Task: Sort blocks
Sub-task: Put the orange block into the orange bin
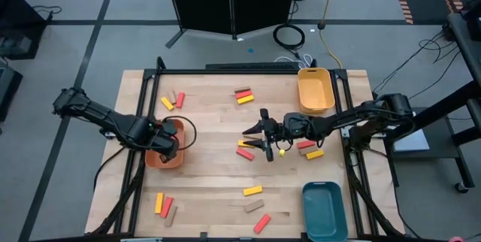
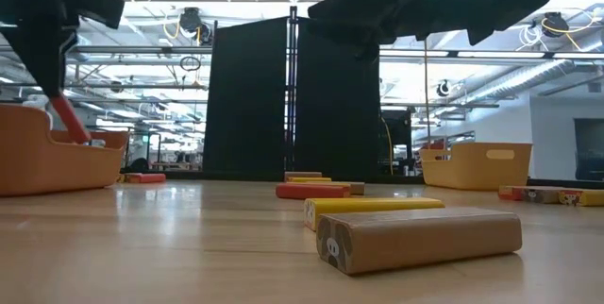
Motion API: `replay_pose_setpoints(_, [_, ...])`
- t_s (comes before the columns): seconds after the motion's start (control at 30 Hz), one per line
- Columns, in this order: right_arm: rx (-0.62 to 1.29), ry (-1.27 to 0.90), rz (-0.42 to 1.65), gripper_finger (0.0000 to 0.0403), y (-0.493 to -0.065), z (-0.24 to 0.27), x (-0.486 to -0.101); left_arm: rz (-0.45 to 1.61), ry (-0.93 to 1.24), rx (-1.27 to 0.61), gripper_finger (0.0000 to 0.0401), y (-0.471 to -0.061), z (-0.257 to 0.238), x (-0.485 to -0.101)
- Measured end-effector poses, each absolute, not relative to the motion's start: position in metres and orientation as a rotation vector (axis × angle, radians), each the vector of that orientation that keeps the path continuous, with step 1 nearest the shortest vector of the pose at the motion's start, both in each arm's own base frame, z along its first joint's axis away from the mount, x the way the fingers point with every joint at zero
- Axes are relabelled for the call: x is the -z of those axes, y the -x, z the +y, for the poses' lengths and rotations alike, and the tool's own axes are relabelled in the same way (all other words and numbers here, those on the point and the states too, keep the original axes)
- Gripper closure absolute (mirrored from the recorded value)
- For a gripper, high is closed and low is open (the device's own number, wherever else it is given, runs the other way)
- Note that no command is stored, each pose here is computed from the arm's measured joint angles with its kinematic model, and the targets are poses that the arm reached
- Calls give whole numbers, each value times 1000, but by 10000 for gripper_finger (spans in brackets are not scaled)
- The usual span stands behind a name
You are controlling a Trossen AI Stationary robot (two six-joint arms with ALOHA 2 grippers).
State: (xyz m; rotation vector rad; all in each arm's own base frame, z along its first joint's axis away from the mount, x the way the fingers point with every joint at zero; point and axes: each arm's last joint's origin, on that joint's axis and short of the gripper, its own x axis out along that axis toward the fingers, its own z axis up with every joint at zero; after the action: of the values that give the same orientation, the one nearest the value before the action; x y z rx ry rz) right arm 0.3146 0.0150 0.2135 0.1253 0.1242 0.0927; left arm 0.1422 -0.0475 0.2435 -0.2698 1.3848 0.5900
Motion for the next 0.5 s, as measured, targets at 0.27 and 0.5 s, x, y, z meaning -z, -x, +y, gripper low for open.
replay_pose_setpoints(0.27, [-88, -137, 123, 243, -315, 15, -214, 1412, 201, -523, 281, -142, -48, -243])
replay_pose_setpoints(0.5, [-88, -131, 117, 243, -315, 15, -214, 1485, 151, -542, 206, -135, -45, -244])
